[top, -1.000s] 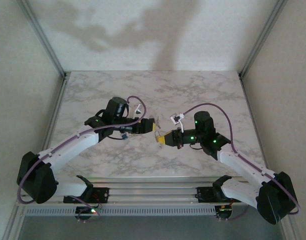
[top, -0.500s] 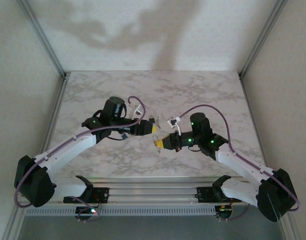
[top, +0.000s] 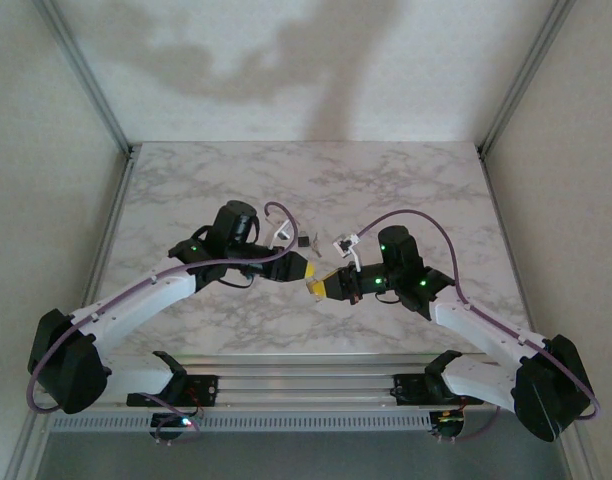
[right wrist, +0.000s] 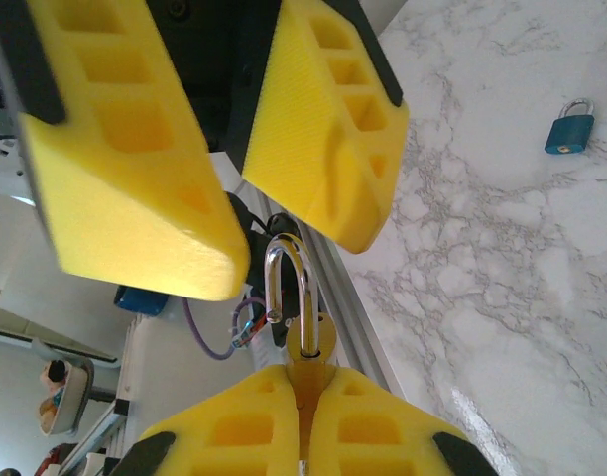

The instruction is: Lock with the key

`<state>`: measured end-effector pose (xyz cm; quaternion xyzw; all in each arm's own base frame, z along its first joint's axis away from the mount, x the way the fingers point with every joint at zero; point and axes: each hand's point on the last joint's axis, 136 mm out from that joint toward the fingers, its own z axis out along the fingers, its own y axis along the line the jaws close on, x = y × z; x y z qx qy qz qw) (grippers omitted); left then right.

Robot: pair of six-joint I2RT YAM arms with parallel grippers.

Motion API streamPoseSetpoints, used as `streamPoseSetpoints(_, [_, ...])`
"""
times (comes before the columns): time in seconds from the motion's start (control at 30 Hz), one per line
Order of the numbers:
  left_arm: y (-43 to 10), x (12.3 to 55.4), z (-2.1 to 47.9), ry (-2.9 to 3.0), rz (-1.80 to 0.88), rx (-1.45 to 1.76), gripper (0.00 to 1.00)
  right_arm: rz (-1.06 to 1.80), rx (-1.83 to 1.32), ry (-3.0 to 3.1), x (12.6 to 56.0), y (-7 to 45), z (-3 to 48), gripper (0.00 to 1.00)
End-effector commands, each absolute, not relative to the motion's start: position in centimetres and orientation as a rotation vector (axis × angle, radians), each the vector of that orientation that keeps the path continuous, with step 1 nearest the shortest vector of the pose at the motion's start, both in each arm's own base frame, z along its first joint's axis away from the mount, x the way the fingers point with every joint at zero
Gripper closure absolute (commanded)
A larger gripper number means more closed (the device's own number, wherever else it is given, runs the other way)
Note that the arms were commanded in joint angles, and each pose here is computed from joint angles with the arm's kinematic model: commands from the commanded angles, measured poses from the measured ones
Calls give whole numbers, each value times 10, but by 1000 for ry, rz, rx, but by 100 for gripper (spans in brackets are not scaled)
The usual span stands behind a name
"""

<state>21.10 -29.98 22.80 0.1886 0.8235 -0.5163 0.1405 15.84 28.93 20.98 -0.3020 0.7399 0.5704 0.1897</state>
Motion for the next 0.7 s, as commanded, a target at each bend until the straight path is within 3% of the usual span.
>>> streamPoseSetpoints(0.0, [-298,205,225,2378,-1461,581,64,1608,-893,2033,157,294,221,100])
streamPoseSetpoints(0.5, [-292,205,222,2377,-1397,581,81,1621,-907,2029,154,295,222,100])
streamPoseSetpoints(0.67, [-291,205,222,2371,-1385,582,97,1638,-919,2020,151,295,224,100])
